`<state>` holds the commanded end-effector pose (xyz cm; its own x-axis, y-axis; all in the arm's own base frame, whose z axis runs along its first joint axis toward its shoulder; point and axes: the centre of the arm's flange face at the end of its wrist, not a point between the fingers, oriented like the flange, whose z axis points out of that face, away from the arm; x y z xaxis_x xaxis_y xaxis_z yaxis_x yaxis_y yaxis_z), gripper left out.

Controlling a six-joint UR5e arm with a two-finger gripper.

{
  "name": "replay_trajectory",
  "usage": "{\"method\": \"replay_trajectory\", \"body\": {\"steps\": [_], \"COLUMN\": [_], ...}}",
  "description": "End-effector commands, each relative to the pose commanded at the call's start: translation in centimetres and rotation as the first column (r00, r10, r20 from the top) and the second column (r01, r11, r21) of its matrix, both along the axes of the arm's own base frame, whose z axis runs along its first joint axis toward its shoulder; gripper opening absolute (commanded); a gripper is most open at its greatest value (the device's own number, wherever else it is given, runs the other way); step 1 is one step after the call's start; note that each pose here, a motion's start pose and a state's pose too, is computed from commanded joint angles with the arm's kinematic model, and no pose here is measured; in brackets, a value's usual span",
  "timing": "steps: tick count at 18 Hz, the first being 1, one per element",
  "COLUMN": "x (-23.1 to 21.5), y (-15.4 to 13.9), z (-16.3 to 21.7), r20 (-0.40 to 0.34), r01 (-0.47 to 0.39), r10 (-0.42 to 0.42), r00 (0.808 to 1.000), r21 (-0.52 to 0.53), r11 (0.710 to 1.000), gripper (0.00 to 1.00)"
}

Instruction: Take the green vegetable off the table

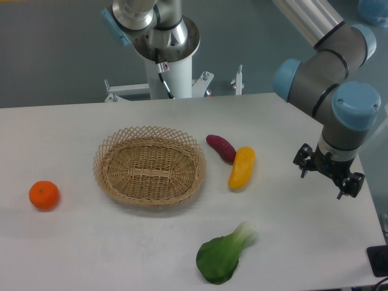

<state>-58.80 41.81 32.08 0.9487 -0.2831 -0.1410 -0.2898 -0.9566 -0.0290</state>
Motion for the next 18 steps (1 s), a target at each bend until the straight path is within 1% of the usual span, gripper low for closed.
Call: {"method": "replay_trajectory", "body": {"steps": [8,11,15,18], "x": [-0.11,-0.14,0.15,0.79], "y": [-0.19,-0.15,-0.18,0.27], "z": [0.11,0.1,-0.19,0.51], "r20": [-0.001,0.018,0.024,0.024], "r01": [-0.009,-0.035,-0.043,-0.09], "r10": [0.009,0.034,0.042,0.089], "r00": [1.0,0.999,0.999,0.996], "r21": [0.001,0.035,0.032,0.044], "r11": [1.0,0.999,0.999,0.995], "gripper": [1.0,1.0,1.0,1.0]}}
